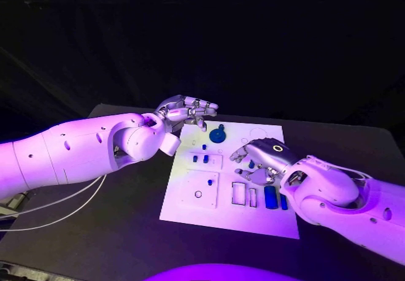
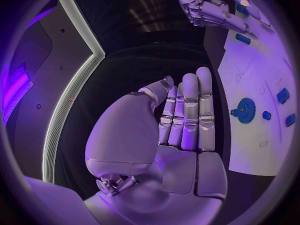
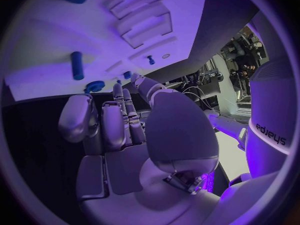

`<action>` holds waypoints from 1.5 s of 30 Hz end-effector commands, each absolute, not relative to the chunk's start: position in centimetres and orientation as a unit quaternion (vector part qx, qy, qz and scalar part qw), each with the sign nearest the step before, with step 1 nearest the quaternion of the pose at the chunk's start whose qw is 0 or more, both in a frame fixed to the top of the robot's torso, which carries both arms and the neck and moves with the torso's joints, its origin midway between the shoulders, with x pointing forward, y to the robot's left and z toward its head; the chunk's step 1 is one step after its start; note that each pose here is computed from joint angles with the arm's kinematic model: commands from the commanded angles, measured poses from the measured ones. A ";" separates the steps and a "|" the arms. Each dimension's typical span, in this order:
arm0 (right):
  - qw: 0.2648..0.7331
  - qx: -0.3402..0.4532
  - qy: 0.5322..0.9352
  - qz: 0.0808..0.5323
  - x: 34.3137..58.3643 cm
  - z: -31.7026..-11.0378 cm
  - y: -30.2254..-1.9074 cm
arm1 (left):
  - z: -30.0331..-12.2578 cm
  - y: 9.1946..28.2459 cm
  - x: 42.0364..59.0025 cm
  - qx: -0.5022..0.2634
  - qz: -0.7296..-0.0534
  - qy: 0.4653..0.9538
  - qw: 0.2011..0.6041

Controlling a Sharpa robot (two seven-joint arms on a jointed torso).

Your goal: Assemble the parts on the task board

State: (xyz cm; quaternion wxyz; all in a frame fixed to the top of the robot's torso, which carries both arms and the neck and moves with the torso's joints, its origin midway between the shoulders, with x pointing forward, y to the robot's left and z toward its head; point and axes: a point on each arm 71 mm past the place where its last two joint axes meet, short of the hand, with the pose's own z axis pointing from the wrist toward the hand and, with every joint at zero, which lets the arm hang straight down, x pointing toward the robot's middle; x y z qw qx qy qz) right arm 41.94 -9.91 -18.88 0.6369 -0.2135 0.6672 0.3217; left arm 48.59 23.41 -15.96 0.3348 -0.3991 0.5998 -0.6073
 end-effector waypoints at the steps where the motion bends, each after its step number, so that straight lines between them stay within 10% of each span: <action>1: 0.640 -0.209 0.673 0.306 42.6 -18.1 -11.4 | -15.8 23.2 48.5 -0.393 -0.616 0.600 0.326; 14: 0.631 -0.217 0.705 0.241 45.0 -18.1 -15.5 | -15.8 23.2 48.4 -0.392 -0.618 0.599 0.325; 45: 0.610 -0.222 0.715 0.260 45.7 -20.1 -12.6 | -15.8 23.2 48.4 -0.390 -0.619 0.601 0.322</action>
